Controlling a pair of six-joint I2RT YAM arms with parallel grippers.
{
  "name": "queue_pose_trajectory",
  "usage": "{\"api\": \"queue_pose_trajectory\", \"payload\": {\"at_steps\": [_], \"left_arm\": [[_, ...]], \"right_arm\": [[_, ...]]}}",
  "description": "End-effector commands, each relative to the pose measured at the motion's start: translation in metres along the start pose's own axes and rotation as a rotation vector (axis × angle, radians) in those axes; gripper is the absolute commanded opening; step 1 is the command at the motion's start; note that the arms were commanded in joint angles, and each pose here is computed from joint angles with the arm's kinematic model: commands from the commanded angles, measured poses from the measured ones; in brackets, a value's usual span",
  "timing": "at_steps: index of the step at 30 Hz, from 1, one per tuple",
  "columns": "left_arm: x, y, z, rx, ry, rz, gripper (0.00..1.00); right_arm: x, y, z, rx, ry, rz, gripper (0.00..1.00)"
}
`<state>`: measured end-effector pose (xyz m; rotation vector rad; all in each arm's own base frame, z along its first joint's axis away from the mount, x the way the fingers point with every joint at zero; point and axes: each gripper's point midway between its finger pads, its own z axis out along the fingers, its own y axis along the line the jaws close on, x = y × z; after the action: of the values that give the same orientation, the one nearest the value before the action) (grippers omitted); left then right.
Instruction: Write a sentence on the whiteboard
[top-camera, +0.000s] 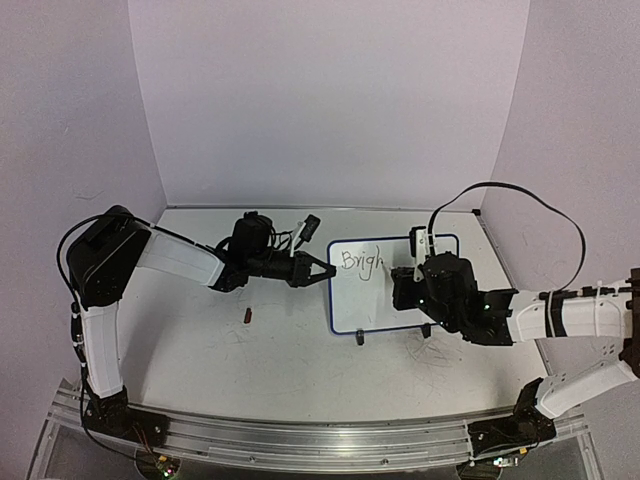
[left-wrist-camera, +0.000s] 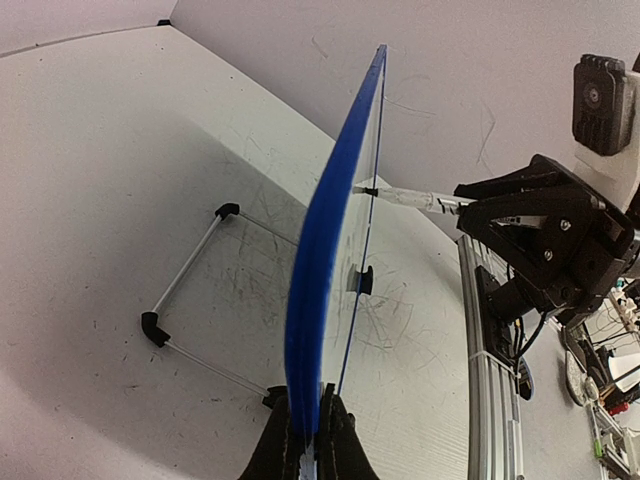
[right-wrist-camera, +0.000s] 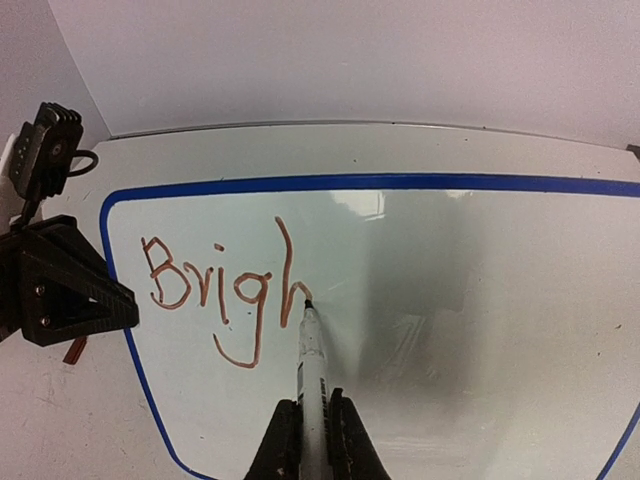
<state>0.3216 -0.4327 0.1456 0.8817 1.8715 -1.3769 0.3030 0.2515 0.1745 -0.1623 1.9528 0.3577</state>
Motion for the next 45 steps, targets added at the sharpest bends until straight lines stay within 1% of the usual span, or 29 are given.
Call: {"api": "queue_pose_trajectory", "payload": {"at_steps": [1, 12, 16, 19, 22, 27, 32, 38, 45], "left_arm": [[0.012, 0.015, -0.005, -0.086, 0.043, -0.039, 0.00], [0.011, 0.014, -0.005, -0.085, 0.042, -0.038, 0.00], [0.012, 0.014, -0.005, -0.087, 0.045, -0.036, 0.00], [0.011, 0.014, -0.005, -0.091, 0.046, -0.028, 0.00], [0.013, 0.015, -0.005, -0.101, 0.047, -0.024, 0.00], [0.016, 0.016, -0.003, -0.109, 0.055, -0.029, 0.00], [0.016, 0.017, -0.003, -0.122, 0.058, -0.042, 0.00], [0.021, 0.018, -0.005, -0.143, 0.068, -0.048, 0.00], [0.020, 0.021, -0.004, -0.154, 0.074, -0.047, 0.00]], "right_arm": [[0.010, -0.007, -0.003, 0.011, 0.022, 0.011, 0.00], [0.005, -0.004, -0.002, 0.007, 0.014, 0.009, 0.00], [-0.023, 0.010, -0.009, -0.054, -0.043, 0.022, 0.00], [-0.048, 0.015, -0.027, -0.110, -0.106, 0.060, 0.00], [-0.051, 0.009, -0.042, -0.132, -0.146, 0.073, 0.00], [-0.048, -0.001, -0.054, -0.134, -0.174, -0.003, 0.00], [-0.062, 0.004, -0.063, -0.155, -0.214, -0.107, 0.00], [-0.058, 0.005, -0.055, -0.128, -0.190, -0.185, 0.00], [-0.055, 0.001, -0.052, -0.101, -0.183, -0.217, 0.00]]}}
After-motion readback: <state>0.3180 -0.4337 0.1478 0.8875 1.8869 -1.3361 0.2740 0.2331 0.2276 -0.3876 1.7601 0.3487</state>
